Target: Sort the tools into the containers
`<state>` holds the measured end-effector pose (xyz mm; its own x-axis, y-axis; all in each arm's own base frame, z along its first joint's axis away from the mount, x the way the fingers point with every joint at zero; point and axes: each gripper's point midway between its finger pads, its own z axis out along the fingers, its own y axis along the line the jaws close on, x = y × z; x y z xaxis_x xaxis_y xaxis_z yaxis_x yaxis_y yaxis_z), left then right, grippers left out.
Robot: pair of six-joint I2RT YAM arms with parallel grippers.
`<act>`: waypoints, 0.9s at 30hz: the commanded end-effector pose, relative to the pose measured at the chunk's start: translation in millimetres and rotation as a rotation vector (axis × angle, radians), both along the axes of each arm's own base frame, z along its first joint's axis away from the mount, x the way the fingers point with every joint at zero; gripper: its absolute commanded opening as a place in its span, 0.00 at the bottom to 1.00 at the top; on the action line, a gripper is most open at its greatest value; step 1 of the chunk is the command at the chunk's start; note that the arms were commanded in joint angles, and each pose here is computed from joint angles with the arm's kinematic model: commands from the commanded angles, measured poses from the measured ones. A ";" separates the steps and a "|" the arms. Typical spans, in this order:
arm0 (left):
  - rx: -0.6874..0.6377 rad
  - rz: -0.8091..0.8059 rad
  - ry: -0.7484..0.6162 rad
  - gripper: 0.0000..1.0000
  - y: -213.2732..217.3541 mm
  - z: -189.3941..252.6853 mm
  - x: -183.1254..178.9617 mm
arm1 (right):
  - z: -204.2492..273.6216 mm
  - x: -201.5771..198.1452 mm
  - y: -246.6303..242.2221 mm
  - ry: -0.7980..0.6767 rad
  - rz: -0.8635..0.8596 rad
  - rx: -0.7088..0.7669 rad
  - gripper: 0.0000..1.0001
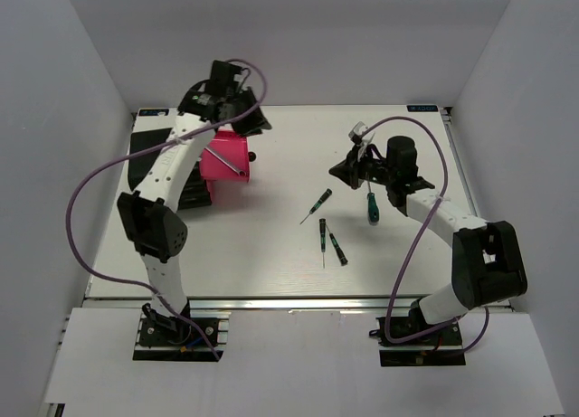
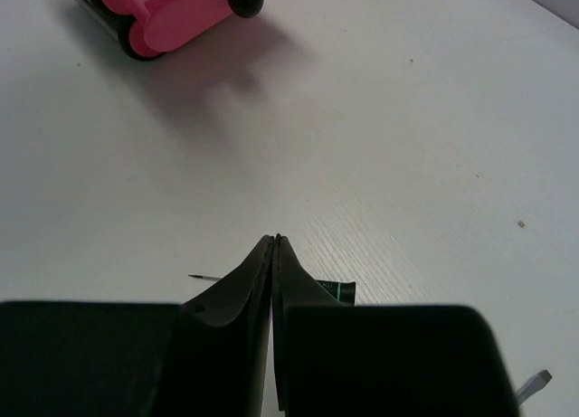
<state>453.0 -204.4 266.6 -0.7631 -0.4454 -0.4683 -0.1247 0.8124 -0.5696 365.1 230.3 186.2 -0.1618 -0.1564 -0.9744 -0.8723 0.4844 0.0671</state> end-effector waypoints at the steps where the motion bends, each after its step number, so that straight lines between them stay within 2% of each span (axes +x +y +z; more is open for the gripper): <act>1: 0.240 -0.188 0.016 0.42 -27.7 -26.3 -19.2 | 8.6 11.8 0.0 0.035 -0.060 0.004 0.06; 2: 0.276 -0.213 0.004 0.45 -41.8 -23.7 -23.3 | 8.9 17.4 -5.1 0.032 -0.103 -0.005 0.06; 4: 0.418 -0.193 0.043 0.48 -40.3 -49.4 -25.6 | 9.2 20.0 -11.0 0.037 -0.149 -0.016 0.06; 8: 0.556 -0.182 0.083 0.57 -38.4 -82.4 -31.2 | 0.1 22.8 -26.0 0.054 -0.245 -0.051 0.08; 10: 0.633 -0.160 0.098 0.58 -30.7 -92.9 -31.9 | -1.4 20.2 -29.0 0.057 -0.259 -0.056 0.08; 17: 0.827 -0.114 0.128 0.59 -1.6 -115.6 -28.2 | -7.6 15.6 -36.8 0.072 -0.286 -0.059 0.08; 24: 0.985 -0.058 0.165 0.69 29.5 -136.1 -33.6 | -6.6 18.1 -39.7 0.068 -0.299 -0.050 0.08; 27: 1.025 -0.020 0.144 0.80 37.1 -128.6 -29.9 | -6.5 18.3 -42.3 0.065 -0.305 -0.049 0.07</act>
